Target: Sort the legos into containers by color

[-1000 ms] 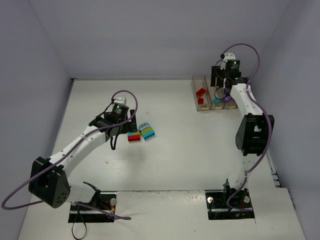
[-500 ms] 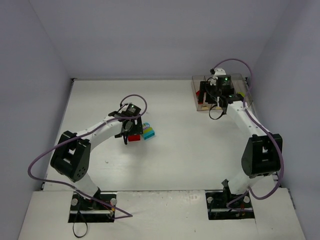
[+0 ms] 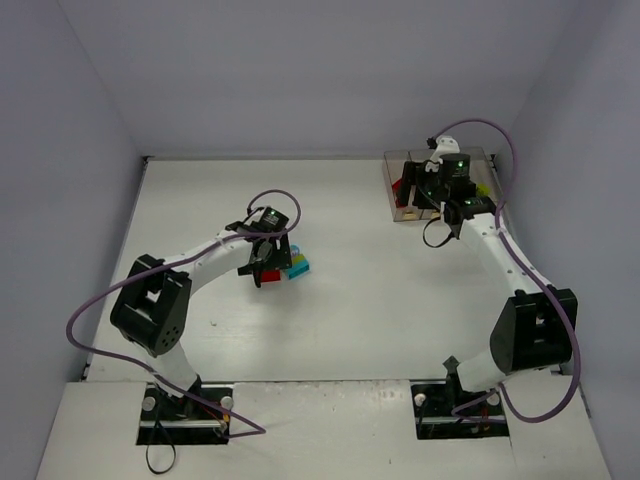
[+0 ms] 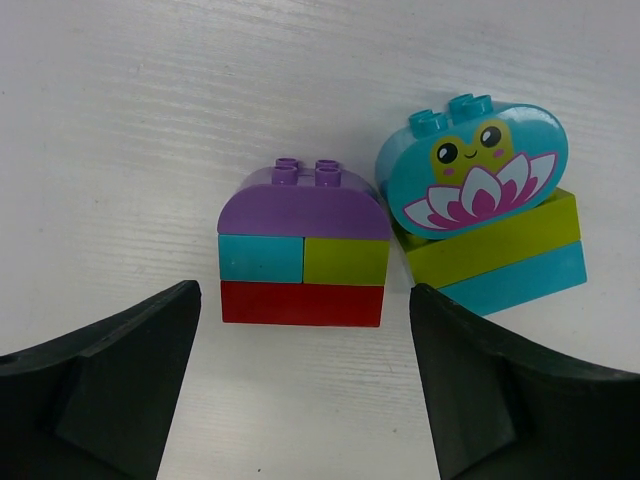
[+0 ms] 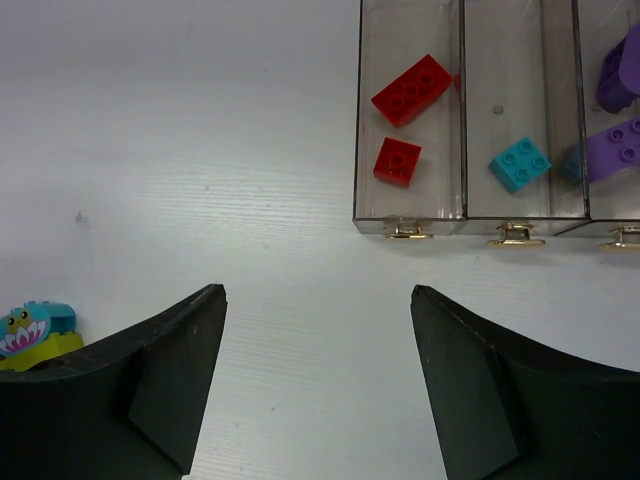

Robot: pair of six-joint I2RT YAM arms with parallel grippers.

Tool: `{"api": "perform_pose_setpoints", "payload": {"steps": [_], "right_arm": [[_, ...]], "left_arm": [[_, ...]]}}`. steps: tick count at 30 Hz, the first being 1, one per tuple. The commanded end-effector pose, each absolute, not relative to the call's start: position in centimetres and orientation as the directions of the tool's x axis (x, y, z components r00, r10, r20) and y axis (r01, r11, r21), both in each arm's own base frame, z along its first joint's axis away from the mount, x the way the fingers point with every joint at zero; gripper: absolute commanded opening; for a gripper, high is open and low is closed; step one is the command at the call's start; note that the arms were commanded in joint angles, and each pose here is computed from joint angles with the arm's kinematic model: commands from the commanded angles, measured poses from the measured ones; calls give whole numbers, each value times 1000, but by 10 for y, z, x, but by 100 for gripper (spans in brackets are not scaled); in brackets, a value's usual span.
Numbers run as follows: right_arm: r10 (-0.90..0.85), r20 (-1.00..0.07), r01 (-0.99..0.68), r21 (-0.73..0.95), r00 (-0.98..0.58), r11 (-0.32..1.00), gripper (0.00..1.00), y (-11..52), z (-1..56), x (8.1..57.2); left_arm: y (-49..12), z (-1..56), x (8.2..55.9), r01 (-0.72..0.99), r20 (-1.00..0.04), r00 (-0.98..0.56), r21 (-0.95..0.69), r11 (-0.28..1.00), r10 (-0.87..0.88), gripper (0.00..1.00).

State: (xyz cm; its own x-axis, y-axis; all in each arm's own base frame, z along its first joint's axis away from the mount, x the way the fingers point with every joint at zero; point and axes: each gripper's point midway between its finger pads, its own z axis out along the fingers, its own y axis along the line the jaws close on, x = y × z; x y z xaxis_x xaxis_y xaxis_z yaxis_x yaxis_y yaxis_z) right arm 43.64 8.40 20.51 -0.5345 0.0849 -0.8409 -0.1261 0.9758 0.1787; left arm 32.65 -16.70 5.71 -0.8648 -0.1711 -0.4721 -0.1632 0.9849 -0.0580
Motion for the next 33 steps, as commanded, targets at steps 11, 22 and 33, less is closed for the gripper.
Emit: {"api": "perform_pose_setpoints", "payload": {"steps": [11, 22, 33], "right_arm": [[91, -886, -190, 196, -454, 962, 72, 101, 233, 434], [90, -877, -409, 309, -472, 859, 68, 159, 262, 416], [72, -728, -589, 604, -682, 537, 72, 296, 290, 342]], "left_arm": [[-167, 53, 338, -178, -508, -844, -37, 983, -172, 48], [-168, 113, 344, 31, -689, -725, -64, 997, -22, 0], [-197, 226, 310, 604, -935, -194, 124, 787, 296, 0]]}}
